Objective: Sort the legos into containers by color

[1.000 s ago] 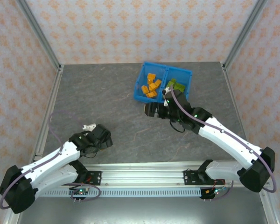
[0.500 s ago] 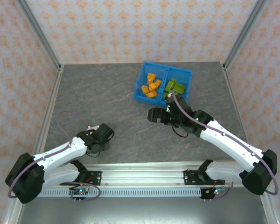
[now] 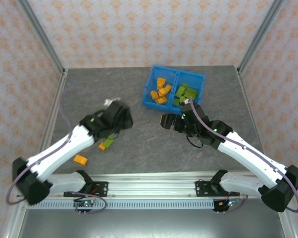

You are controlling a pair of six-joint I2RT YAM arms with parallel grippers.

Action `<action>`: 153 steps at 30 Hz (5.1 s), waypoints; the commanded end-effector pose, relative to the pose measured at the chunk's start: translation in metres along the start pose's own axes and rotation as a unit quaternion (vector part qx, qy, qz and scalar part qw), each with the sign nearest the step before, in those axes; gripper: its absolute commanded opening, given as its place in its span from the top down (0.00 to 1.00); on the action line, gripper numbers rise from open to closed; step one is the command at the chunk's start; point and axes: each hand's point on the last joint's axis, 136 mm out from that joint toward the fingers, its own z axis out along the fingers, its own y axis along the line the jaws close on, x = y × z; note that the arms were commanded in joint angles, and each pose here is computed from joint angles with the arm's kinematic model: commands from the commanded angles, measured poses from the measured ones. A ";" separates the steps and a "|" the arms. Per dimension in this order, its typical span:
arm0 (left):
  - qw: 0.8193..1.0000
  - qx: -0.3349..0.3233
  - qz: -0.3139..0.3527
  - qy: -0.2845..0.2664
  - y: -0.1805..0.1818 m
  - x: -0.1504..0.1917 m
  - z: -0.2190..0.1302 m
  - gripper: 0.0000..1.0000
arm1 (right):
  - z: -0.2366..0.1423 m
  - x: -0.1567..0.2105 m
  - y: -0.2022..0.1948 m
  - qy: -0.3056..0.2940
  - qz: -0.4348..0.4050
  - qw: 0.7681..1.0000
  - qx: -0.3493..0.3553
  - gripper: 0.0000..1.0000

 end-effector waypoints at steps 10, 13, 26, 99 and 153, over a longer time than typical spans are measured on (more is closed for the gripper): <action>0.982 -0.084 0.145 -0.088 -0.116 -0.119 0.140 0.86 | -0.019 -0.011 -0.017 -0.053 0.022 0.998 0.026 0.04; 0.973 -0.122 0.160 -0.109 -0.121 -0.138 0.175 0.86 | -0.019 -0.011 -0.017 -0.054 0.017 0.998 0.027 0.04; 0.969 -0.117 0.166 -0.139 -0.135 -0.156 0.218 0.46 | -0.024 -0.014 -0.014 -0.058 0.008 0.998 0.019 0.04; 0.992 -0.114 0.033 0.046 0.085 0.036 0.041 0.75 | -0.007 -0.001 0.001 -0.010 0.021 1.000 -0.004 0.03; 0.968 -0.114 0.176 -0.134 0.058 -0.036 -0.110 0.20 | 0.048 0.061 0.055 0.066 -0.052 0.996 0.000 0.07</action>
